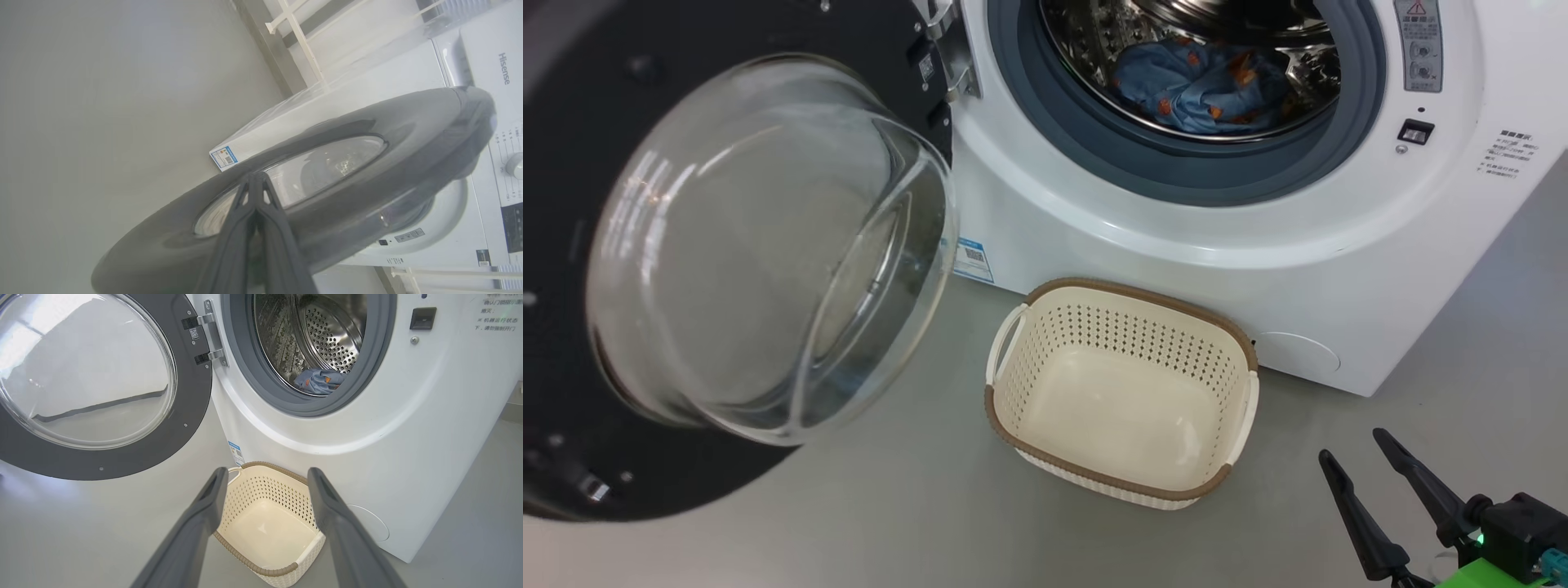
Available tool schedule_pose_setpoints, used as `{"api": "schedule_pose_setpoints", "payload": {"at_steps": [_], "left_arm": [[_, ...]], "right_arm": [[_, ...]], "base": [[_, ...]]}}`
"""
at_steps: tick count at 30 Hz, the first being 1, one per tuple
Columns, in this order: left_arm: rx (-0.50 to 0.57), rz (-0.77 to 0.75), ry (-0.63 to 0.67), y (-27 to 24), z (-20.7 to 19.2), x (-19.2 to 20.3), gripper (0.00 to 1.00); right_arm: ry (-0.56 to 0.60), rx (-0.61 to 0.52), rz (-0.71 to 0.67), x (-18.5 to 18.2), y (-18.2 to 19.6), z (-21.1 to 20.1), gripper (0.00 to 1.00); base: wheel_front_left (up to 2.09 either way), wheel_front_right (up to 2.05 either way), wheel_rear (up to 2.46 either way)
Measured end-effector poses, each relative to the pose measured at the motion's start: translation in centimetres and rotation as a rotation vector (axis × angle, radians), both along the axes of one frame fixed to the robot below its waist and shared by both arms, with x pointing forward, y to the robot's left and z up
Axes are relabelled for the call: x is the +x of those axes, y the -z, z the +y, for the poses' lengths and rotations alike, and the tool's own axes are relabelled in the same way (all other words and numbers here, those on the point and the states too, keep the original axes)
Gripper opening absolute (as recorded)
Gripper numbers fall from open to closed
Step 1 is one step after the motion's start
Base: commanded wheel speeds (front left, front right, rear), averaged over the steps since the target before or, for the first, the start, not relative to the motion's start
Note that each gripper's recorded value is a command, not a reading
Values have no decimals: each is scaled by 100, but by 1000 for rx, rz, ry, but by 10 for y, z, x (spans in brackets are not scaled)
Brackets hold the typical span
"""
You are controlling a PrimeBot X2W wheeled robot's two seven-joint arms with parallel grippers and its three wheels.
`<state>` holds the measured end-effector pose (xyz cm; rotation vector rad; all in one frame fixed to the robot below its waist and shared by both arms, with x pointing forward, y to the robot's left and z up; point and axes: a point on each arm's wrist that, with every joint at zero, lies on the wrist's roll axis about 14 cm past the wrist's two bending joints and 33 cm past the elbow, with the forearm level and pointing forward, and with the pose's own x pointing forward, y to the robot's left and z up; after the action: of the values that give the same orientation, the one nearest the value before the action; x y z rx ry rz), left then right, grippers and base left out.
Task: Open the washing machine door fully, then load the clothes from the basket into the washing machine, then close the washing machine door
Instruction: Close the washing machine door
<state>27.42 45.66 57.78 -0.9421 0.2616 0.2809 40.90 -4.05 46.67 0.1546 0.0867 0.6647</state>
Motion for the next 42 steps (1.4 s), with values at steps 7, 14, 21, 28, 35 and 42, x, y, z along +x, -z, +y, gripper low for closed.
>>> {"api": "schedule_pose_setpoints", "payload": {"at_steps": [7,14,21,28,35,42], "left_arm": [[-50,-9,145,4,-41,8,0],[-32,-13,283,-7,-68,3,0],[-7,-5,479,-11,-113,4,0],[22,11,641,-10,-154,11,0],[32,9,784,-9,-193,21,0],[39,-11,928,-10,-234,35,0]], "right_arm": [[4,5,-14,-2,-6,1,100],[14,15,-20,-7,-11,1,100],[53,10,-26,-7,-14,-12,100],[98,-1,-22,-12,-13,-28,100],[150,-2,-17,-17,-12,-45,100],[202,10,-13,-22,-13,-58,100]], "base": [[0,0,0],[0,0,0],[0,0,0],[0,0,0],[0,0,0],[0,0,0]]}}
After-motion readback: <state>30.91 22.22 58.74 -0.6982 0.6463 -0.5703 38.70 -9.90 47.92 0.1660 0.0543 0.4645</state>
